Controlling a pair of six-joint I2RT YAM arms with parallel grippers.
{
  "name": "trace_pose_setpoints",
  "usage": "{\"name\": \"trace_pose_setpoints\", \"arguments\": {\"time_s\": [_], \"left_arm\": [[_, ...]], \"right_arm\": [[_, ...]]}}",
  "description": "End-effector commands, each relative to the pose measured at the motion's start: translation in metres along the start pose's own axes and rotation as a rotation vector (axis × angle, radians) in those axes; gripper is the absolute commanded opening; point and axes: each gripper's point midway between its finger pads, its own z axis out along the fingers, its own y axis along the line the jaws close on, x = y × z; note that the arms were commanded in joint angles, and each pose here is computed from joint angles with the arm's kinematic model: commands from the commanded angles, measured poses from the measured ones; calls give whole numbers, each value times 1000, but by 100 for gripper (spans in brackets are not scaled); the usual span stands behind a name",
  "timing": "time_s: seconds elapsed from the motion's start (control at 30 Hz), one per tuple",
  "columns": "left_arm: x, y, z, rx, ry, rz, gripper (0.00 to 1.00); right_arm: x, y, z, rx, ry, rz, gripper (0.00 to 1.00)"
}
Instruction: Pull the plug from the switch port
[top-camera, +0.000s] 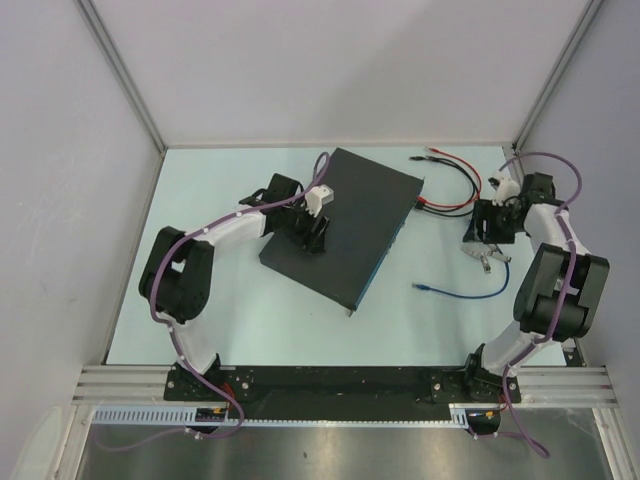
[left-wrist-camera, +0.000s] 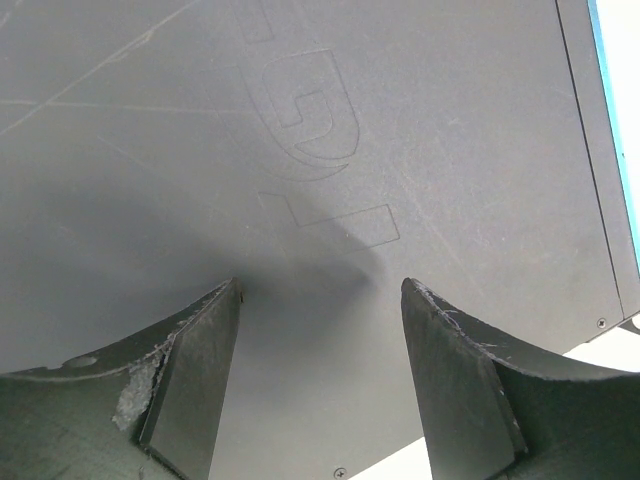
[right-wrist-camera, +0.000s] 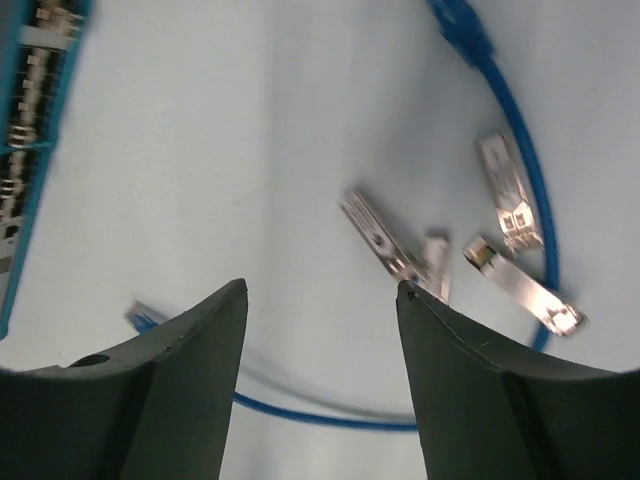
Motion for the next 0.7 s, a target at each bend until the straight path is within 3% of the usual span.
{"name": "trace_pose_setpoints", "arguments": {"time_s": [0.0, 0.1, 0.17, 0.3, 0.37, 0.43, 0.53, 0.67], "left_arm": [[-5, -4, -4, 12, -12, -8, 71], [-5, 1, -16, -21, -29, 17, 71], [1, 9, -24, -49, -28, 20, 71], [9, 30, -45, -129, -26, -3, 70], [16, 45, -55, -162, -25, -46, 71], [18, 59, -64, -188, -35, -89, 71], [16, 67, -72, -204, -61, -134, 71], [15, 67, -75, -208, -70, -133, 71]], "right_arm": [[-48, 61, 11, -119, -138, -108, 66], [-59, 94, 29, -190, -136, -184, 64], [-57, 116, 36, -269, -116, -207, 57], [-10, 165, 52, -434, 76, -352, 21], [20, 190, 56, -515, 159, -535, 12], [59, 208, 57, -590, 287, -650, 9], [83, 227, 64, -658, 344, -785, 4], [91, 255, 76, -709, 305, -976, 4]]}}
